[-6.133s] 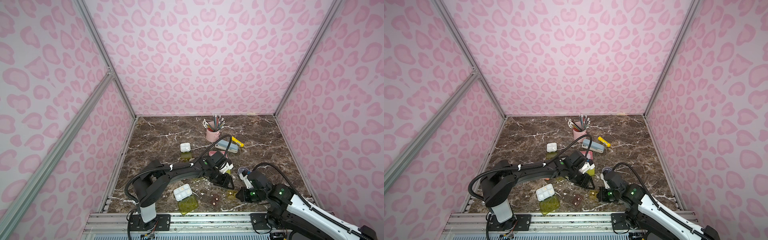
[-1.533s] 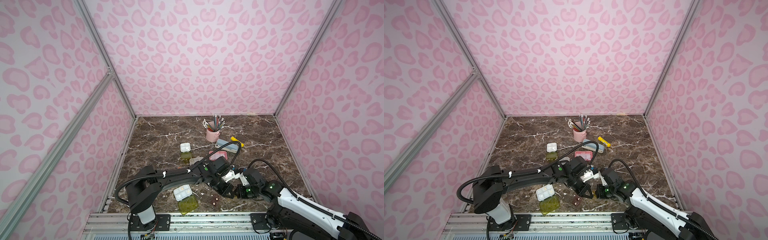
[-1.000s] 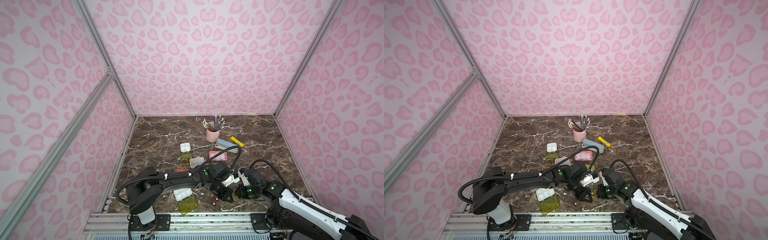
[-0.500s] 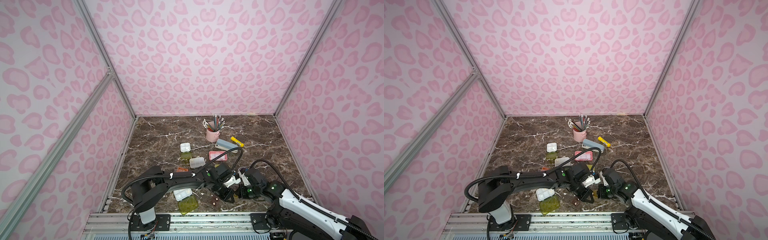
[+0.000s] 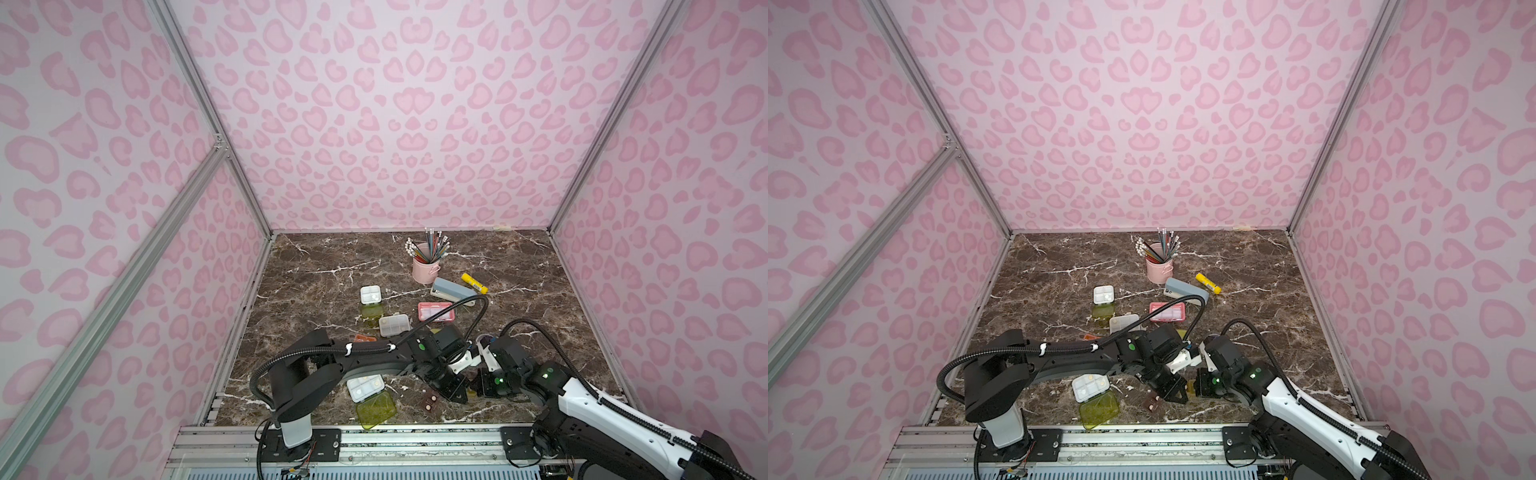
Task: Close pillboxes
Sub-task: Close the lid on the pillbox.
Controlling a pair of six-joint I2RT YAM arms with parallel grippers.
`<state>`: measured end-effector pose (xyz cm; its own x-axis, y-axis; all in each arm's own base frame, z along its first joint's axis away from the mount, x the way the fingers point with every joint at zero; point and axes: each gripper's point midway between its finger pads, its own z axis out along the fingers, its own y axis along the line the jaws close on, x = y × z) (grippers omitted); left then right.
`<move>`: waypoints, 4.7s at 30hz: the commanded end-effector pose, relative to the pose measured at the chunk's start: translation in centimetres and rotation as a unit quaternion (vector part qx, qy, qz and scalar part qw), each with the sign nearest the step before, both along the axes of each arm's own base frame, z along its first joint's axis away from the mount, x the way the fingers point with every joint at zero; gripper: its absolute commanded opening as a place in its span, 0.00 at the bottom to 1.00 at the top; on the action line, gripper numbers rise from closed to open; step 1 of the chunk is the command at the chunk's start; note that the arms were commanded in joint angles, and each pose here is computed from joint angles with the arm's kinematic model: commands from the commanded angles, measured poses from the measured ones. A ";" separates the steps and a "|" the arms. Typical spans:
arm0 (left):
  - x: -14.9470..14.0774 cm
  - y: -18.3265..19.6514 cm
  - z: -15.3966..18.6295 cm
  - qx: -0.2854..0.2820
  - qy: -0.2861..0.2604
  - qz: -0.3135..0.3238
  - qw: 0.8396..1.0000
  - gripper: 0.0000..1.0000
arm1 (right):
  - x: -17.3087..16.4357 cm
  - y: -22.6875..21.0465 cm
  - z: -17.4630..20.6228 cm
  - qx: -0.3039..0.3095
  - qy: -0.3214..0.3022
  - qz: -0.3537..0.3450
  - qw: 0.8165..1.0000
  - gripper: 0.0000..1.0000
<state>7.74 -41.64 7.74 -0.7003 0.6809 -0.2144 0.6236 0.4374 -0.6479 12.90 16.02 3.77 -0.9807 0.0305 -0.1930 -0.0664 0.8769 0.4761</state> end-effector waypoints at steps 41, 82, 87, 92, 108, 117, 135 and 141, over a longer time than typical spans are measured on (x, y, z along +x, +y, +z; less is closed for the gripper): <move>4.3 -0.2 -2.0 0.051 -0.032 0.083 0.995 0.03 | -0.5 -0.6 -0.6 -0.009 0.007 -0.003 1.000 0.00; 4.3 -0.4 -3.4 0.065 -0.017 0.086 0.994 0.03 | -0.6 -0.4 -0.7 -0.002 0.006 -0.002 1.000 0.00; 4.3 -0.4 -3.6 0.066 -0.015 0.086 0.994 0.03 | -0.7 -0.4 -0.7 -0.002 0.007 -0.001 1.000 0.00; 4.2 -0.3 -3.6 0.067 -0.014 0.086 0.994 0.03 | -0.6 -0.4 -0.7 -0.002 0.006 -0.001 1.000 0.00; 4.2 -0.1 -3.8 0.070 -0.014 0.086 0.994 0.03 | -0.6 -0.4 -0.7 -0.002 0.007 -0.001 1.000 0.00; 4.0 0.4 -4.4 0.074 -0.010 0.088 0.993 0.03 | -0.6 -0.4 -0.8 -0.002 0.008 -0.002 1.000 0.00; 5.0 2.4 -5.0 0.091 -0.015 0.101 0.991 0.03 | -0.6 -0.3 -0.8 -0.001 0.008 -0.002 1.000 0.00; 5.3 2.2 -5.0 0.087 -0.013 0.103 0.991 0.03 | -0.5 -0.3 -0.9 0.001 0.008 -0.003 1.000 0.00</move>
